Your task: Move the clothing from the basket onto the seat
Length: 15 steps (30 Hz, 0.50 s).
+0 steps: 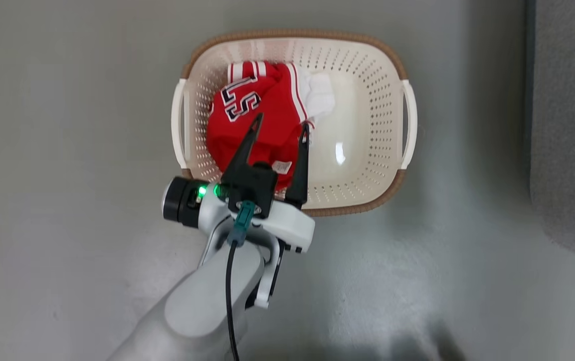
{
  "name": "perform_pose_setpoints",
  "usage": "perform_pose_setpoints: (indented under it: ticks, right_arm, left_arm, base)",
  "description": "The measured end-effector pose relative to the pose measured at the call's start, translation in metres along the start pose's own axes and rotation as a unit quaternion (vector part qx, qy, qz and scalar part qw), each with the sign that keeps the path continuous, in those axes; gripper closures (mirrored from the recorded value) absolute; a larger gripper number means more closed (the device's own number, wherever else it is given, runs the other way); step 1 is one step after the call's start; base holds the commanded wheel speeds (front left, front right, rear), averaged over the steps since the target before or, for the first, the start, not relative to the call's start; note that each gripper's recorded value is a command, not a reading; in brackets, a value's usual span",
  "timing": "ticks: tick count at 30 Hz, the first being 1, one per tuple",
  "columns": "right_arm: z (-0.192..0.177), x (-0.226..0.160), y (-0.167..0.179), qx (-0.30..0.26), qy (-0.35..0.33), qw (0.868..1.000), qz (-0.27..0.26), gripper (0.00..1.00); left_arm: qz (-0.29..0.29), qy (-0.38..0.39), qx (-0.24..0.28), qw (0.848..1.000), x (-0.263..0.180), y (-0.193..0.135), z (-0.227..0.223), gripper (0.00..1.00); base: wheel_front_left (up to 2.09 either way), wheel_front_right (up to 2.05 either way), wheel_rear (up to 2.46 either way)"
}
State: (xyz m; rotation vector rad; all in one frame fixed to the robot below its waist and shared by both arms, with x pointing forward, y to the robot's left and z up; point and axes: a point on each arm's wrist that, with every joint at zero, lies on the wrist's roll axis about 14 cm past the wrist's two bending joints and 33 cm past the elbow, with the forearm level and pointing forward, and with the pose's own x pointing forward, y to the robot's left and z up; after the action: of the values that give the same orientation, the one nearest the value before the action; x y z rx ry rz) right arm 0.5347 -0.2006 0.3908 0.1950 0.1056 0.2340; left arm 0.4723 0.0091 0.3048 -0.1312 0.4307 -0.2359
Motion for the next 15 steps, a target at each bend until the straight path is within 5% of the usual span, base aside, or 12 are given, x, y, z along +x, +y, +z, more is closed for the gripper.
perform_pose_setpoints:
  ticks: [15]
  right_arm:
    - [-0.041,0.023,-0.008,-0.001,0.02,1.0,0.023,0.0]
  left_arm:
    - [-0.074,0.142,0.105,0.981,0.054,0.004,-0.114,0.0]
  base:
    - [0.0,0.0,0.0]
